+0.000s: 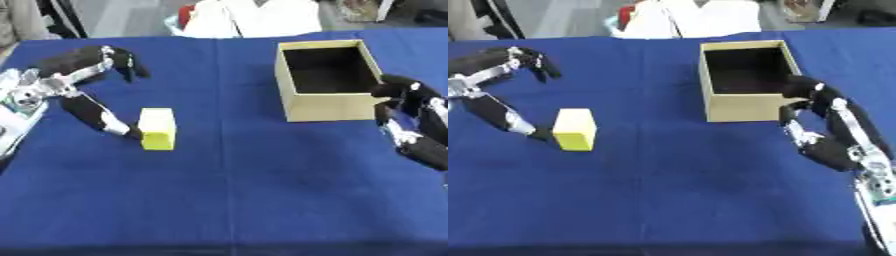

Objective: Pick up objects on the table and place them in the box.

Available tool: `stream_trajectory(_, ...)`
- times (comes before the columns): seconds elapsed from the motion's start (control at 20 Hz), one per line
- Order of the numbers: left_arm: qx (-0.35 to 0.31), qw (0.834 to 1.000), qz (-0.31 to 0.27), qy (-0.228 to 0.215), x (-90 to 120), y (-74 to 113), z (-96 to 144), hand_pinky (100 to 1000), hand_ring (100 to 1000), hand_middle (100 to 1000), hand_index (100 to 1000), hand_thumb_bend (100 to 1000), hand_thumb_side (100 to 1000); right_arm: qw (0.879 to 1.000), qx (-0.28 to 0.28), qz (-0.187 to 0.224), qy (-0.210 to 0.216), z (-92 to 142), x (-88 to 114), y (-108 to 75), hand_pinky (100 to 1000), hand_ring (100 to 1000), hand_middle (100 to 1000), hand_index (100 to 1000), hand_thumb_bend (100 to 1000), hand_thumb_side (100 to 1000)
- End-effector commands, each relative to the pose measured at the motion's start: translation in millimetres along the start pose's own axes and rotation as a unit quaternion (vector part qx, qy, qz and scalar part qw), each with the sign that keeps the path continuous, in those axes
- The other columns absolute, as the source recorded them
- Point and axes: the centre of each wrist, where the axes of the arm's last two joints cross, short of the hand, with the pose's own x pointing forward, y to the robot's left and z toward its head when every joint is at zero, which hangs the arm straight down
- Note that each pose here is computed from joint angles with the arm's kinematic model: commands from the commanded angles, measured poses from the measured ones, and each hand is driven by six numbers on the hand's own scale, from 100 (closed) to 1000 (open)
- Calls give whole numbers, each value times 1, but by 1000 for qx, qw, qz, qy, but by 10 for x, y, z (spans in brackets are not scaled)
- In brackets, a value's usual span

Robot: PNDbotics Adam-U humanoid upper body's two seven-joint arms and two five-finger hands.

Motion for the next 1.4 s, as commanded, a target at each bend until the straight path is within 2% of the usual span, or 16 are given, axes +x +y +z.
stream_trajectory(0.05, -12, 999, -32, 3, -40, 6, -69, 740, 647, 681, 786, 848, 465, 1000, 2, 10, -10, -25, 54, -83, 718, 801, 729, 896, 154, 453)
stream_trajectory(0.95, 12, 998, -46, 43, -220, -262, -277, 735, 633, 663, 778, 808, 413, 1000, 3, 7, -10, -24, 54, -66, 718, 798, 727, 896, 150, 458)
stream_trajectory(1.15, 14, 998, -31, 44, -250, -318, -290, 731, 602, 592, 758, 757, 359, 1000, 3, 7, -11, -28, 57, -67, 718, 798, 726, 896, 150, 458)
stream_trajectory(1.4, 41, 998, -10, 45, -260, -281, -284, 713, 537, 446, 666, 699, 287, 1000, 2, 6, -11, -28, 56, -66, 718, 798, 726, 896, 147, 462)
